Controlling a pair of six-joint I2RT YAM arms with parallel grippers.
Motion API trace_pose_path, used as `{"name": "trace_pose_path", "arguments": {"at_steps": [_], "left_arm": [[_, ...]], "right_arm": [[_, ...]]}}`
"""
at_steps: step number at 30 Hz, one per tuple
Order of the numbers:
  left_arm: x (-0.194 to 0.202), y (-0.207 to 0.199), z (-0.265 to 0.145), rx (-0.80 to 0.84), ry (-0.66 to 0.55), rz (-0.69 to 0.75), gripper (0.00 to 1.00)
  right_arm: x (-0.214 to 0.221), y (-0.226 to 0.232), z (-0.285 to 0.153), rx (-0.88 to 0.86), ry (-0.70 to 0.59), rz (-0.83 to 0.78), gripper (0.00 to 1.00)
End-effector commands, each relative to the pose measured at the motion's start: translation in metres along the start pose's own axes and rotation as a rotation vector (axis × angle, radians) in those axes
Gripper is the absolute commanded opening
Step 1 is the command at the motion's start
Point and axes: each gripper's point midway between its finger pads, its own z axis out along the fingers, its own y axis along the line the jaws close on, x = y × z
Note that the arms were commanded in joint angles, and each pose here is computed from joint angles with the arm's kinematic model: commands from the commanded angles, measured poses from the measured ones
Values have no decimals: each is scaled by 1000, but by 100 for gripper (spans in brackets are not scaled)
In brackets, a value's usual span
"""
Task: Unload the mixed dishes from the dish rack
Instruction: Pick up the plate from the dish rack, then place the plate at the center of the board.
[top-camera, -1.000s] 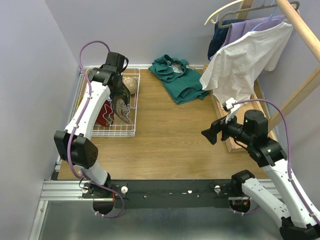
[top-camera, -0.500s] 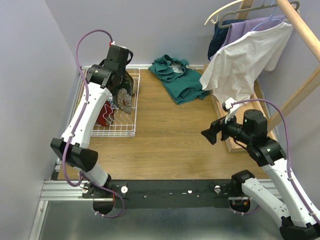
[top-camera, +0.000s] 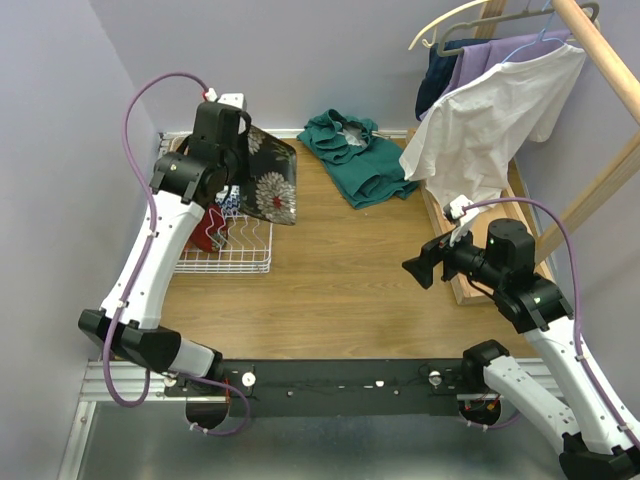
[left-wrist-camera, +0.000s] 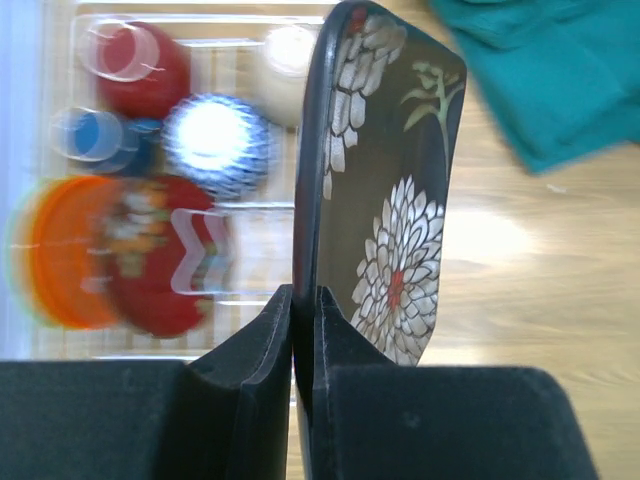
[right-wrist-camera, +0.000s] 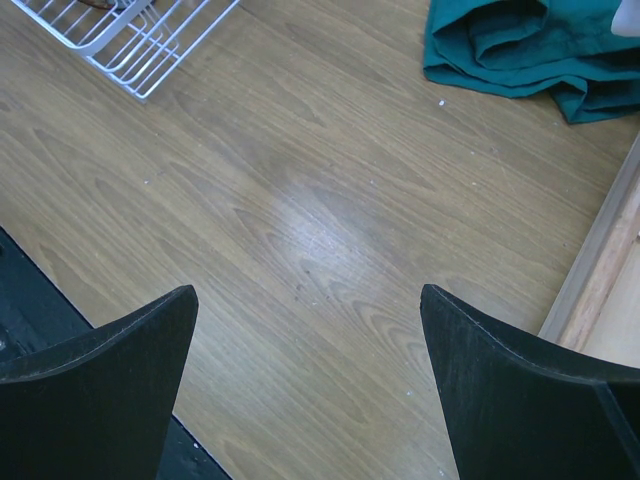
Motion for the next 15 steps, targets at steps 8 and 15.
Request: {"name": "trace_pose_path", "arguments": {"at_steps": [8, 15], "left_arm": [[-7, -147, 5, 611, -126, -331, 0], [37, -204, 41, 678, -56, -419, 0]], "right_arm": [[-15, 13, -2, -59, -71, -1, 100], [-20, 12, -8, -42, -103, -12, 100]]}}
